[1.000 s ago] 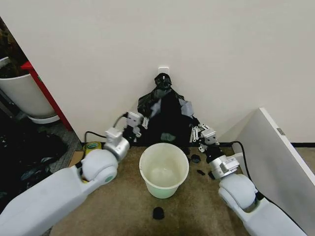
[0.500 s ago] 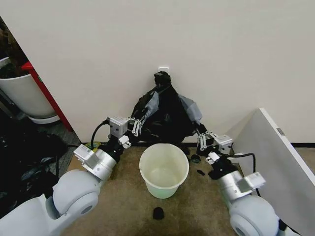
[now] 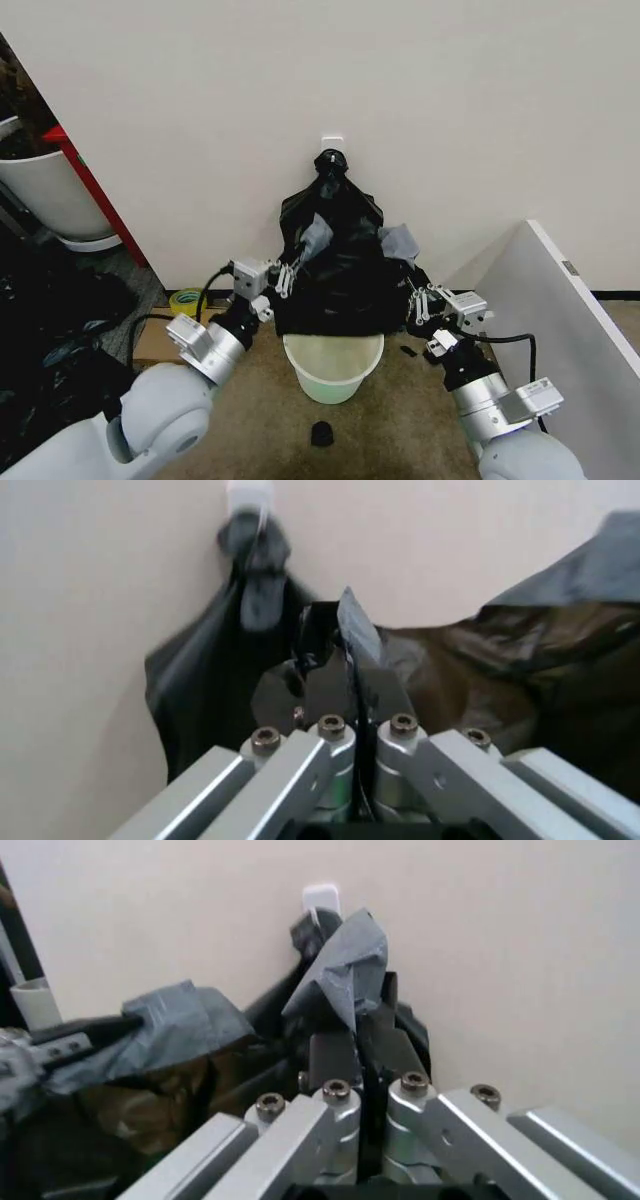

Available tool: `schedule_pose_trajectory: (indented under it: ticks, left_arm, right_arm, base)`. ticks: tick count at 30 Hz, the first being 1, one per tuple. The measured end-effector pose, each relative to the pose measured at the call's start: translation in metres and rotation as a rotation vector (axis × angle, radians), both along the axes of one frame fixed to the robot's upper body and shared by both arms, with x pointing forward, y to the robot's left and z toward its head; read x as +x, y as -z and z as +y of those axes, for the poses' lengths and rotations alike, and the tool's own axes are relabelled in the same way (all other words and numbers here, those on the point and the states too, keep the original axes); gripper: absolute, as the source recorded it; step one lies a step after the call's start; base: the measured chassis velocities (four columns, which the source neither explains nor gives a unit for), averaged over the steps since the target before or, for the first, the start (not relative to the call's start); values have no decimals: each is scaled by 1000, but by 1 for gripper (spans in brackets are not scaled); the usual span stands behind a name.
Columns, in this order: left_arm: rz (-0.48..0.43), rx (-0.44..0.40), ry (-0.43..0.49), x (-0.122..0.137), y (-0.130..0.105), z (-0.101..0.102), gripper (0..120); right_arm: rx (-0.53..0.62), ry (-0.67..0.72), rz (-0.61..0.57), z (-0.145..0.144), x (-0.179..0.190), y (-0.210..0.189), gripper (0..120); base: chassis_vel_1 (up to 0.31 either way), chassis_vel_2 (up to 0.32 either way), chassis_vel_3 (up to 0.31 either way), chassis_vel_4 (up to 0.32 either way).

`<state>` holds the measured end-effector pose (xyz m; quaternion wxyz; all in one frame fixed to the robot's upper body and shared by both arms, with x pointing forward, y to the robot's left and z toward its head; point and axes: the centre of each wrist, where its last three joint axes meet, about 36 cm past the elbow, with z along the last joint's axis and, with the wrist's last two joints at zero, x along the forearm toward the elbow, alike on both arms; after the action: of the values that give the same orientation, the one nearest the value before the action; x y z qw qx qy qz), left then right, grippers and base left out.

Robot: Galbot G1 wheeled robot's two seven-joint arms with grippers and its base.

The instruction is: Place the garbage bag over the trash bin.

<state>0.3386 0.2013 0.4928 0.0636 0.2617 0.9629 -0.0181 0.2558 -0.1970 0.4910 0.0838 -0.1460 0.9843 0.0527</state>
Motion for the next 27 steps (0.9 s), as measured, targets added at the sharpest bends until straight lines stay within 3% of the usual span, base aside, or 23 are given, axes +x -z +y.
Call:
schedule_pose_trajectory:
  ticks: [6, 16, 21, 27]
  left_arm:
    - [-17, 24, -46, 23, 46, -8, 0]
    - [-71, 48, -77, 28, 36, 7, 0]
    - [-45, 48, -83, 20, 49, 7, 0]
    - [71, 14, -103, 2, 103, -14, 0]
  right_arm:
    - [18, 64, 52, 3, 25, 60, 0]
    - [140, 38, 113, 30, 26, 56, 0]
    - [126, 51, 130, 32, 24, 72, 0]
    - [33, 155, 179, 19, 11, 106, 0]
  base:
    - [0, 0, 0, 0]
    - [0, 0, 0, 0]
    - [0, 0, 0, 0]
    - [0, 0, 0, 0]
